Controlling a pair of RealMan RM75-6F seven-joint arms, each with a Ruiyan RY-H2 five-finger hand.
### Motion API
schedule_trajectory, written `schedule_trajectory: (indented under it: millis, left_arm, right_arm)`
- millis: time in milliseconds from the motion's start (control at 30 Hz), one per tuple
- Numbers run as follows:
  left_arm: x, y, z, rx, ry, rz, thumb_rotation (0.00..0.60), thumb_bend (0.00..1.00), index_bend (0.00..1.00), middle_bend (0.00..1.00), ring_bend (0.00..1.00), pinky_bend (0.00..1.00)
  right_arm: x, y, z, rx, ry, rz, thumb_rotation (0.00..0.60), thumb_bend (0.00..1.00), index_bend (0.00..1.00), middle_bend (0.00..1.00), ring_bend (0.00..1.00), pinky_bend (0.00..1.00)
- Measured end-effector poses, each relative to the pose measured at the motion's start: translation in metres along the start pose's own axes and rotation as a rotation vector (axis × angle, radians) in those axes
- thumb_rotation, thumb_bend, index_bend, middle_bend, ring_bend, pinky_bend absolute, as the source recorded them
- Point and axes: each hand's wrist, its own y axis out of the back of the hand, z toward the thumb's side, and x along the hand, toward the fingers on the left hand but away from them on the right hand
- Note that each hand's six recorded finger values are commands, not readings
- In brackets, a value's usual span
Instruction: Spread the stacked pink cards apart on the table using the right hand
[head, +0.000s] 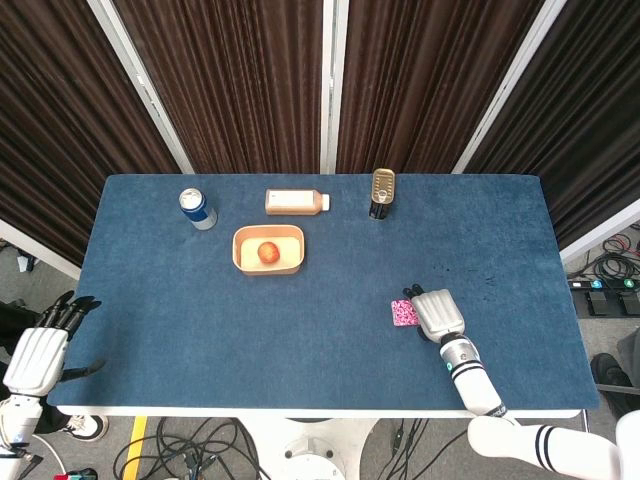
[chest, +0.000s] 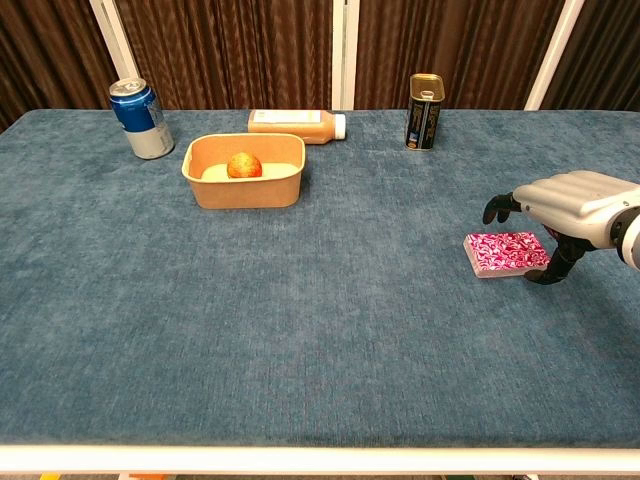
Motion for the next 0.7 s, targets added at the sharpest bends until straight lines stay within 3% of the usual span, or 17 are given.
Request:
schedule_trajectory:
  millis: [700]
  left_arm:
    - [-0.0022,-0.0008,-0.0045,-0.007,0.010,0.002,0.600,0.01,0.18,0.15,0.02,0.18]
  right_arm:
    - [-0.0061,-0.0020,0.0055,0.011,-0.005,-0.013,0.600,0.20,0.26,0.25,0.77,0.83]
